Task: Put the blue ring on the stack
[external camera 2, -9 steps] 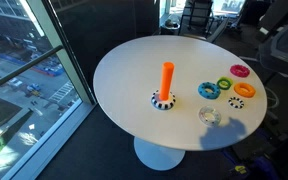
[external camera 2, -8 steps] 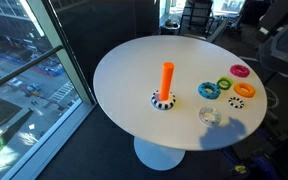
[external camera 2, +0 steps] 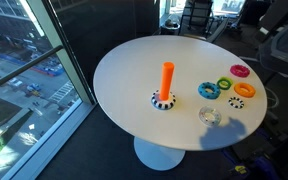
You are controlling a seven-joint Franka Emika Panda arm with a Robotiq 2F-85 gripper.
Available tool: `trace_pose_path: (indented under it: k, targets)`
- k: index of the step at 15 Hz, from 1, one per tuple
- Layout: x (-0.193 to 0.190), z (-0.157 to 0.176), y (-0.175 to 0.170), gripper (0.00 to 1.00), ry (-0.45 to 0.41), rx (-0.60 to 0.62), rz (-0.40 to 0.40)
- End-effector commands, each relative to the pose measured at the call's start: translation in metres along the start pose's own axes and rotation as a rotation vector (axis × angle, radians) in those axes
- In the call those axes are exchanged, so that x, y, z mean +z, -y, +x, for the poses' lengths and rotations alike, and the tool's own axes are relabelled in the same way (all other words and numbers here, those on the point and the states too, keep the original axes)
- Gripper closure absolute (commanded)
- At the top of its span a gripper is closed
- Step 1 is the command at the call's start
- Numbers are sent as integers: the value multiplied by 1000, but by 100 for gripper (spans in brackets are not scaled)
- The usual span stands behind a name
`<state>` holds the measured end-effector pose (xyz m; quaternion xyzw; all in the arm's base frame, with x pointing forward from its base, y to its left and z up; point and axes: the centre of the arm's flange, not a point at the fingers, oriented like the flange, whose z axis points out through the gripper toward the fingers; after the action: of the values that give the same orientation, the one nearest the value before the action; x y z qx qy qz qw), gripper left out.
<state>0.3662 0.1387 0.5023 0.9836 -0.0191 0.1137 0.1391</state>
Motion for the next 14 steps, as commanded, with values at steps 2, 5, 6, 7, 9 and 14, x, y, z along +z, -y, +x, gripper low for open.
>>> trace_pose_path:
  k: [2,5,6,7,9,14]
  targets:
    - [1,3,0,0,-4,4,9]
    - [5,11,-4,0,-12,17,23]
    - [7,14,-7,0,-15,24,31]
    - [10,17,-9,0,-15,30,40]
    - [19,23,-16,0,-5,46,62]
    - [58,36,-34,0,60,73,119]
